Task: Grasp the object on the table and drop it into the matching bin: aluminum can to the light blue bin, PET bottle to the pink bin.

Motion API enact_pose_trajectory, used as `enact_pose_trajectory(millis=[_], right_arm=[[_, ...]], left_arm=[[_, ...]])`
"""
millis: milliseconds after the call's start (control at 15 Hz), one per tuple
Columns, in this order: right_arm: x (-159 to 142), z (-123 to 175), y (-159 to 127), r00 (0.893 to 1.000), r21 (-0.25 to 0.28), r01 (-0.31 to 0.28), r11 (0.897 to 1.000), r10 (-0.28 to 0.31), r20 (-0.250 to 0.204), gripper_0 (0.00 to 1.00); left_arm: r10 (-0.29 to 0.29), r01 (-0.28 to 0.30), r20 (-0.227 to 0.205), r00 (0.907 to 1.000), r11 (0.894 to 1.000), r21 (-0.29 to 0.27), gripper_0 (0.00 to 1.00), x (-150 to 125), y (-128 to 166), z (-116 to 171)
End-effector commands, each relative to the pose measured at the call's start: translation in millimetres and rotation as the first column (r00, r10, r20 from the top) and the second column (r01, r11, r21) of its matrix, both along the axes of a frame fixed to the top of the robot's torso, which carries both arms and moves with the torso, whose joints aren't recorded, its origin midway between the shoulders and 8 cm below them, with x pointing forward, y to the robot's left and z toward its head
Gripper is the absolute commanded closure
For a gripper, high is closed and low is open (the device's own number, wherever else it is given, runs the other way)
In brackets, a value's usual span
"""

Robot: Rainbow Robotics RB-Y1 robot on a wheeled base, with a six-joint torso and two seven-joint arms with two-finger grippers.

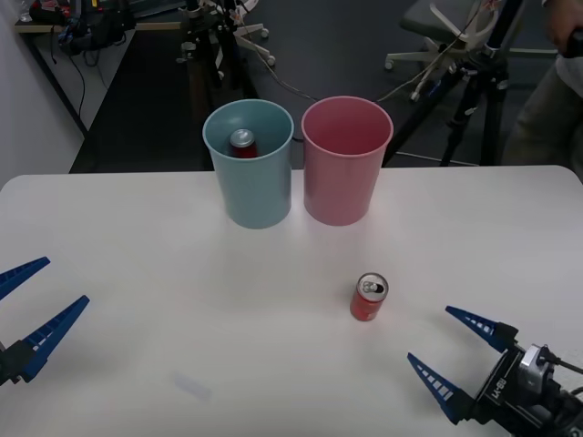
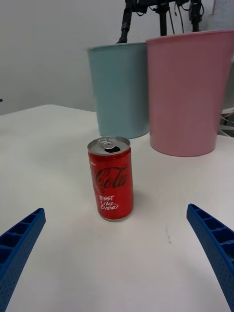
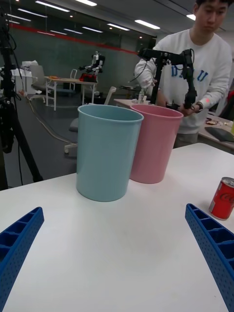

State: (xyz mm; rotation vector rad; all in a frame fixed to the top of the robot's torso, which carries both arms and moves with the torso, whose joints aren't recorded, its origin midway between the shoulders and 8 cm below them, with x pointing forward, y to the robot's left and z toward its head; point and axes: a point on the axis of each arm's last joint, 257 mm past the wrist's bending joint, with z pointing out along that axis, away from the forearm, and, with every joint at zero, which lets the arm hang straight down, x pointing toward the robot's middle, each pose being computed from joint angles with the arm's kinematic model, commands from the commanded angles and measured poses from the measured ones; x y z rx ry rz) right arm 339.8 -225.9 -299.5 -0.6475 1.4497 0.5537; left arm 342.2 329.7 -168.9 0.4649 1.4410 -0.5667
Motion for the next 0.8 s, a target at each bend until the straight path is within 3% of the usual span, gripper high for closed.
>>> enact_pose_trajectory(millis=[67, 800], right_arm=[[8.1, -4.7, 21.5, 1.000, 0.001, -0.013, 1.000, 0.013, -0.002, 0.00], [46.9, -17.6, 61.7, 1.000, -0.068, 0.019, 0.998, -0.019, 0.003, 0.00]], left_arm=[[0.000, 0.000, 0.000, 1.0000, 1.000, 0.000, 0.00, 0.0, 0.0, 0.0], [0.000, 0.000, 0.000, 1.0000, 1.000, 0.000, 0.00, 0.0, 0.0, 0.0]])
